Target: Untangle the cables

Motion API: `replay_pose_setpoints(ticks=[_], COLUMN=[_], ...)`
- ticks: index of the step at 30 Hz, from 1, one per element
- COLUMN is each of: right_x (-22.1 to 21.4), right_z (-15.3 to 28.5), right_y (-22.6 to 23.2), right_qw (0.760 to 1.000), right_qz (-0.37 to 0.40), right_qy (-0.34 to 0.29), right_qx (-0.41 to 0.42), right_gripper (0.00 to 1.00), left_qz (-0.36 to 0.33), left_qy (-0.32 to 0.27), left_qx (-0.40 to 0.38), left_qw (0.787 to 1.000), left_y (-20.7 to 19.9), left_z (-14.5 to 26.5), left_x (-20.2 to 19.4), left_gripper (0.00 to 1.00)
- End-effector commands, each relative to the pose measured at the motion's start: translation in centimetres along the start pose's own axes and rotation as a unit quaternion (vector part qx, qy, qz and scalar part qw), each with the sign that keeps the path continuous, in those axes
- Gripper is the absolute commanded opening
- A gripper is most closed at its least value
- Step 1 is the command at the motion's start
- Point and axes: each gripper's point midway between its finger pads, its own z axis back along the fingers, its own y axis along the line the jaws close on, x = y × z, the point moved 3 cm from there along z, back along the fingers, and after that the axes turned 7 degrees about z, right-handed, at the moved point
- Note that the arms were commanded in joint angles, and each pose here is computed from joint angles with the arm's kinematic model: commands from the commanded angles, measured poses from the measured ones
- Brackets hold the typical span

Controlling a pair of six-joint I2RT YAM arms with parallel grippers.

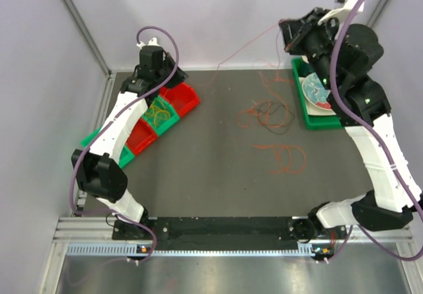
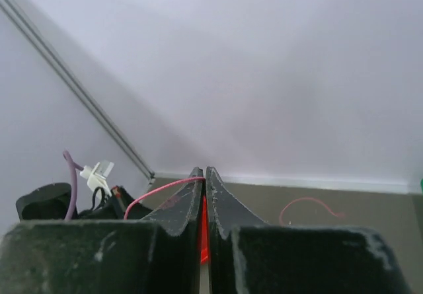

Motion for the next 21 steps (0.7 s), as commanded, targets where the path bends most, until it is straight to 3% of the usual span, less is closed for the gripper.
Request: replay_pose_setpoints(ticks=[1,5,9,13,18,21], right_x=[-8.0,-21.6,-28.2,-22.2,-8.4,-7.2], right_z=[-1.1,-1.1,-0.7,-1.6,0.1,0.6], right_y=[-0.4,-2.8,-4.5,-2.6,0.5,0.4], right_qw=[0.995,0.974,0.95,0.966,0.993,0.996], right_qz=[0.0,-0.01,0.003,-0.002,-0.024,-0.031], right_qy=[0.096,0.226,0.304,0.255,0.11,0.083], right_qx=[0.002,-0.034,-0.067,-0.027,0.031,0.03], right_gripper=[0.0,0.0,0.0,0.0,0.0,0.0], left_qz=[0.0,-0.001,-0.004,-0.003,0.0,0.002], left_qy=[-0.016,-0.008,0.004,0.013,0.014,0.016], left_qx=[-0.027,-0.024,-0.03,-0.032,-0.034,-0.034], left_qw=[0.999,1.0,1.0,0.999,0.999,0.999], left_y=[-0.8,-0.3,-0.2,-0.1,0.0,0.1], left_z=[0.2,0.0,-0.3,-0.7,-0.9,-1.2], left_x=[0.5,0.0,-0.5,-0.9,-1.0,-1.2], left_gripper=[0.0,0.0,0.0,0.0,0.0,0.0])
